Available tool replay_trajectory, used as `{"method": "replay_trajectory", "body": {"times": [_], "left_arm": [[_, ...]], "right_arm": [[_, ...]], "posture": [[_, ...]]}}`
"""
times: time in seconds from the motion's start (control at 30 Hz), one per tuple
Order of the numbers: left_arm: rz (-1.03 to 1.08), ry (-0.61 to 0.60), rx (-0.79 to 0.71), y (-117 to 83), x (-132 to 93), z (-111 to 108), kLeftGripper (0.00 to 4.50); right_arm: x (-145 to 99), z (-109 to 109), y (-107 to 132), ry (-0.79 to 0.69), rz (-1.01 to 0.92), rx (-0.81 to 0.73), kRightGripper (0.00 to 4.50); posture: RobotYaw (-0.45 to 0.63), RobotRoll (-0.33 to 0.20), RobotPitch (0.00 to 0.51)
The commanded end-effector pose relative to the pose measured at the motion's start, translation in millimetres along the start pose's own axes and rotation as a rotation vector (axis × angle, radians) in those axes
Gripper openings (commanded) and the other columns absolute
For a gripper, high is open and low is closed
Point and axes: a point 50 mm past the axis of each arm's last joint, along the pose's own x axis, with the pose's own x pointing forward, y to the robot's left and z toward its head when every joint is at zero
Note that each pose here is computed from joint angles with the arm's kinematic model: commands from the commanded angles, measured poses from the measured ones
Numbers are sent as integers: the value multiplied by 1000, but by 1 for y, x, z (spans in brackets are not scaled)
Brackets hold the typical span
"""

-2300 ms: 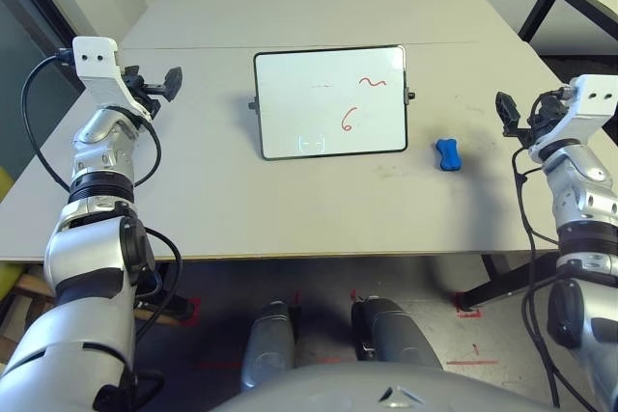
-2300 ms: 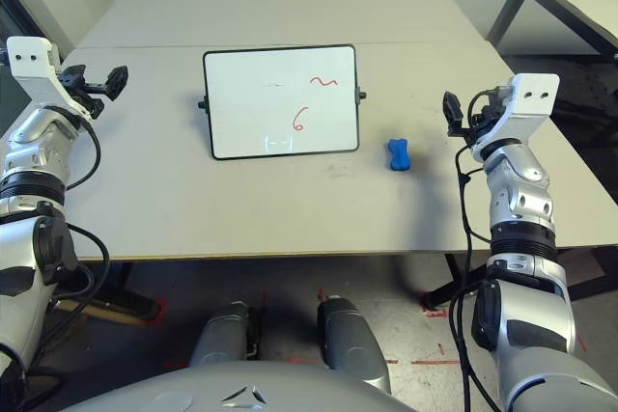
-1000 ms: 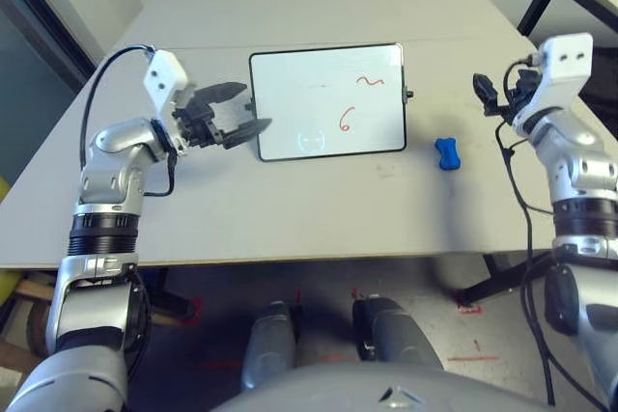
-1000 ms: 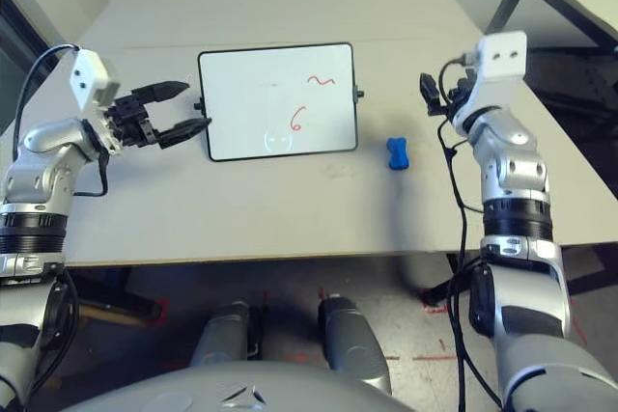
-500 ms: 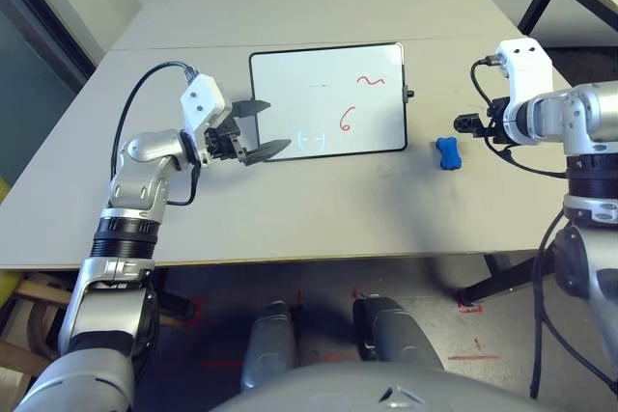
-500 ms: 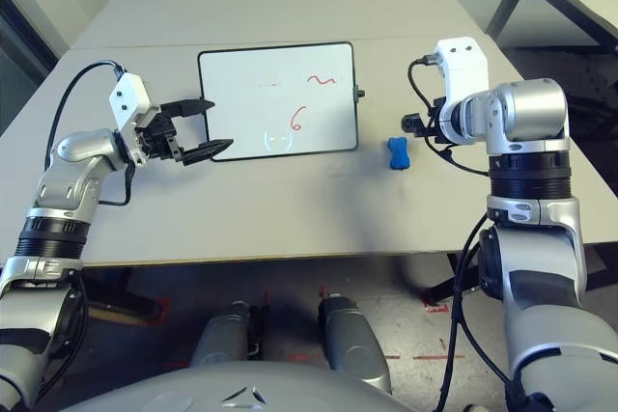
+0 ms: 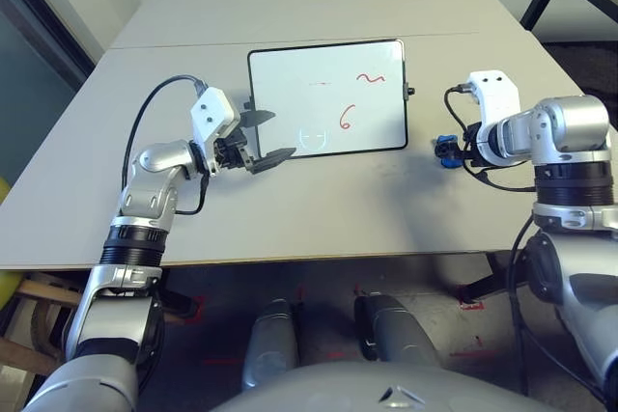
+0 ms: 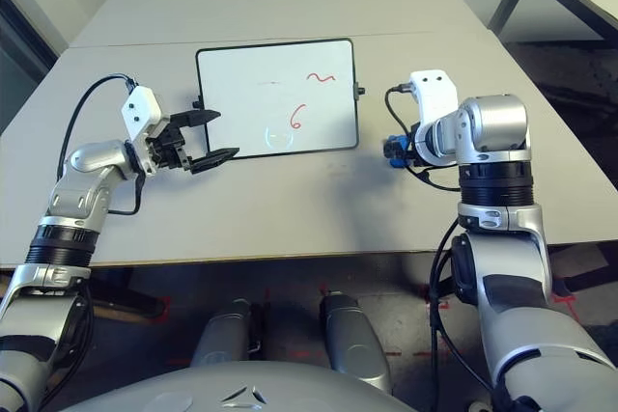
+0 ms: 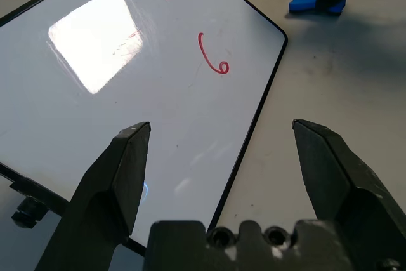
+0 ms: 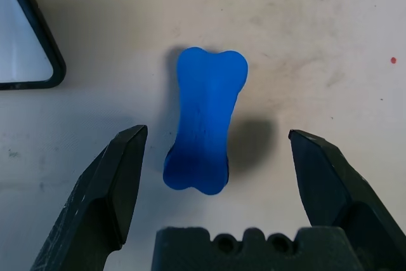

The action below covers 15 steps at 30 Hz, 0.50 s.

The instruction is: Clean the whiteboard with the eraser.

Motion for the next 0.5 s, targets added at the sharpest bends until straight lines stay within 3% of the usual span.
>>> {"method": "replay_trajectory", "body": {"times": [0.03, 0.4, 0.5], "left_arm": [[-4, 20, -2, -3, -1, -3, 4500], [1, 21, 4, -1, 0, -2, 4500], [2, 20, 5, 0, 0, -2, 4500]], "right_arm": [[6, -4, -3, 13, -18, 17, 4466], [15, -8, -1, 20, -24, 14, 4466], [15, -9, 0, 19, -26, 3, 3565]], "posture": [[-173, 0, 99], [-172, 0, 91], [-171, 0, 89]]}}
